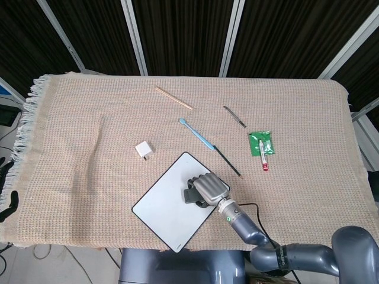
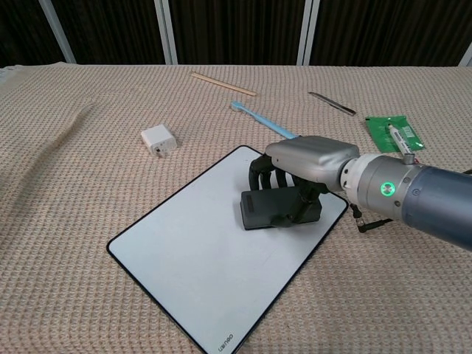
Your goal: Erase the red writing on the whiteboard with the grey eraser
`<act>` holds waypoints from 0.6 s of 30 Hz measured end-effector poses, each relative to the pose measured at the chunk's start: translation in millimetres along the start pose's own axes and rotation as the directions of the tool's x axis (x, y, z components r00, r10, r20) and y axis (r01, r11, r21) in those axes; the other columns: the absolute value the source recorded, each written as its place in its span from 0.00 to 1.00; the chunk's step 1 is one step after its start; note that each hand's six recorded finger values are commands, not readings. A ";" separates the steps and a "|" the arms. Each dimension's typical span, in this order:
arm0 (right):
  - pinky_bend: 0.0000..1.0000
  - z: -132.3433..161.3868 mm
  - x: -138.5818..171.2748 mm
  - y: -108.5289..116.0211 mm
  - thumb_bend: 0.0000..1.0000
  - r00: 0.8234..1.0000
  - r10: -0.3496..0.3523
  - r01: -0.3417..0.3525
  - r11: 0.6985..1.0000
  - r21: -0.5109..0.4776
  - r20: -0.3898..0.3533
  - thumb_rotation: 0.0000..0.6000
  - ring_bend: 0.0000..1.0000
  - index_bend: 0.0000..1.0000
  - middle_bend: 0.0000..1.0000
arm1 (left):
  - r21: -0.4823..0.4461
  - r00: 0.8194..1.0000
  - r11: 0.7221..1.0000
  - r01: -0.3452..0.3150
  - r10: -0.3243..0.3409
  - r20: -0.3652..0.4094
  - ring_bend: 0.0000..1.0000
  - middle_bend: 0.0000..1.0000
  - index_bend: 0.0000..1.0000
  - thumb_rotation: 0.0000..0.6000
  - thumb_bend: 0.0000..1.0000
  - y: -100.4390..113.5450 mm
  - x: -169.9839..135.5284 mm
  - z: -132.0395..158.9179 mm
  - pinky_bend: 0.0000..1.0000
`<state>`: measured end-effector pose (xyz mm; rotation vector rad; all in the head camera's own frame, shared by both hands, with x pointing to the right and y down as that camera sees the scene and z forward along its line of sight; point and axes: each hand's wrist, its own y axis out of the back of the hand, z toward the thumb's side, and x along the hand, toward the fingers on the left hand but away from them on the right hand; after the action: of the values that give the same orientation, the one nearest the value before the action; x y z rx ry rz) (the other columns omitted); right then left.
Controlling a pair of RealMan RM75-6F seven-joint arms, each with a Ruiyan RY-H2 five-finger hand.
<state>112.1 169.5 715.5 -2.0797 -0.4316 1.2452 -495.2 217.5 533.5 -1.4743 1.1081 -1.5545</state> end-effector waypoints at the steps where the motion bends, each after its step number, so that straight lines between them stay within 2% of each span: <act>1: 0.52 -1.7 -2.7 1.7 0.40 1.000 -0.006 0.006 1.000 0.000 0.006 1.00 0.46 0.51 0.49 | 0.000 1.000 1.000 0.000 0.000 0.000 0.00 0.01 0.09 1.00 0.53 0.1 0.1 -0.1 0.00; 7: 0.52 -17.9 -18.2 14.6 0.40 0.998 -0.036 0.037 0.999 -0.005 0.056 1.00 0.46 0.51 0.49 | 0.000 1.000 1.000 0.002 -0.002 -0.001 0.00 0.01 0.09 1.00 0.53 -0.2 0.0 -0.1 0.00; 13: 0.52 -30.6 -20.0 18.8 0.40 0.996 -0.005 0.009 0.999 -0.054 0.085 1.00 0.46 0.51 0.49 | 0.003 1.000 1.000 -0.001 0.001 0.004 0.00 0.01 0.09 1.00 0.53 -0.3 -0.5 1.4 0.00; 18: 0.52 -26.3 -8.4 5.2 0.40 0.997 0.032 -0.030 0.999 -0.039 0.065 1.00 0.46 0.51 0.49 | 0.006 1.000 1.000 -0.001 0.001 0.007 0.00 0.01 0.09 1.00 0.52 -1.5 -1.1 2.7 0.00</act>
<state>130.5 151.0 725.9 -2.0889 -0.4571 1.3364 -492.3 218.8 534.4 -1.4739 1.0989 -1.5500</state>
